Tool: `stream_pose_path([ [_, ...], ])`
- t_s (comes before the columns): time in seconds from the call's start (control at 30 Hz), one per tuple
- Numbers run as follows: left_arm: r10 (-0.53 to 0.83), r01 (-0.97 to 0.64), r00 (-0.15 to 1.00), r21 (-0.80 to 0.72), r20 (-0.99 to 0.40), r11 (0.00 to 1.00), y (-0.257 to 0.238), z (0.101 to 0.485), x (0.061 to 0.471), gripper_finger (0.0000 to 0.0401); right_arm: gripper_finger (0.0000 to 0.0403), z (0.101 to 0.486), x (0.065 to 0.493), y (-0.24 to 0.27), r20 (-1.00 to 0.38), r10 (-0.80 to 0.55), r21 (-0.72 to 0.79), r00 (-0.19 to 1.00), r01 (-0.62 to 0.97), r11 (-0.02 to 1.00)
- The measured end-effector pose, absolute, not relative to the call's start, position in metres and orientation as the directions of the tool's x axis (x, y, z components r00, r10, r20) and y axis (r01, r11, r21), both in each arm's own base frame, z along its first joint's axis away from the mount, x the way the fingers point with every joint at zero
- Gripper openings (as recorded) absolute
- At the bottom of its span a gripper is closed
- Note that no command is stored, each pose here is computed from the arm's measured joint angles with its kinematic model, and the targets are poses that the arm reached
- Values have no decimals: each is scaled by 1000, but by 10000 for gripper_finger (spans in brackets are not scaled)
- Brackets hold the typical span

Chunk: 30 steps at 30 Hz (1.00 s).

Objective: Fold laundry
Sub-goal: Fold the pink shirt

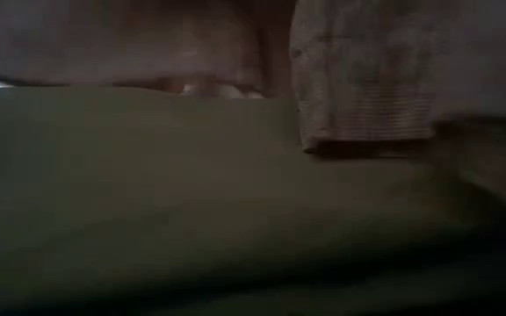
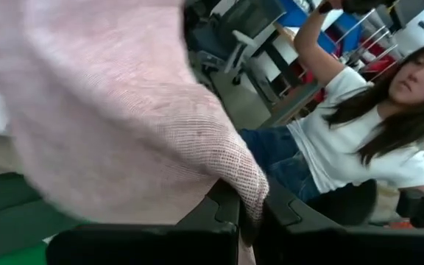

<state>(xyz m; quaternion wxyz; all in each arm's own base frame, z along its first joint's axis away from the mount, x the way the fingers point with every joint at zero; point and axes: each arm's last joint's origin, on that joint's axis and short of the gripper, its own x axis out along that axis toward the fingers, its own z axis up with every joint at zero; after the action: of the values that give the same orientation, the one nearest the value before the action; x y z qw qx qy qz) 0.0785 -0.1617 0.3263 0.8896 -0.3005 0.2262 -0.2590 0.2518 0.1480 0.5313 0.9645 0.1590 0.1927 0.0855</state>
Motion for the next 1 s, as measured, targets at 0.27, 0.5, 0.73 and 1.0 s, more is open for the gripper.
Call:
stream_pose_path([
  [0.27, -505, 295, 846, -640, -170, 709, -159, 334, 81, 6, 8, 537, 256, 145, -290, 190, 406, 938, -59, 912],
  [0.5, -514, 352, 851, -613, -104, 707, -151, 344, 78, 6, 8, 533, 254, 144, -319, 176, 359, 931, -53, 932],
  [0.73, -487, 308, 841, -531, -237, 789, -150, 328, 78, 6, 8, 509, 249, 129, -510, -100, 66, 854, 155, 986],
  [1.0, -409, 205, 824, -466, -392, 861, -154, 307, 82, 6, 8, 479, 260, 94, -657, -363, -121, 660, 383, 916],
])
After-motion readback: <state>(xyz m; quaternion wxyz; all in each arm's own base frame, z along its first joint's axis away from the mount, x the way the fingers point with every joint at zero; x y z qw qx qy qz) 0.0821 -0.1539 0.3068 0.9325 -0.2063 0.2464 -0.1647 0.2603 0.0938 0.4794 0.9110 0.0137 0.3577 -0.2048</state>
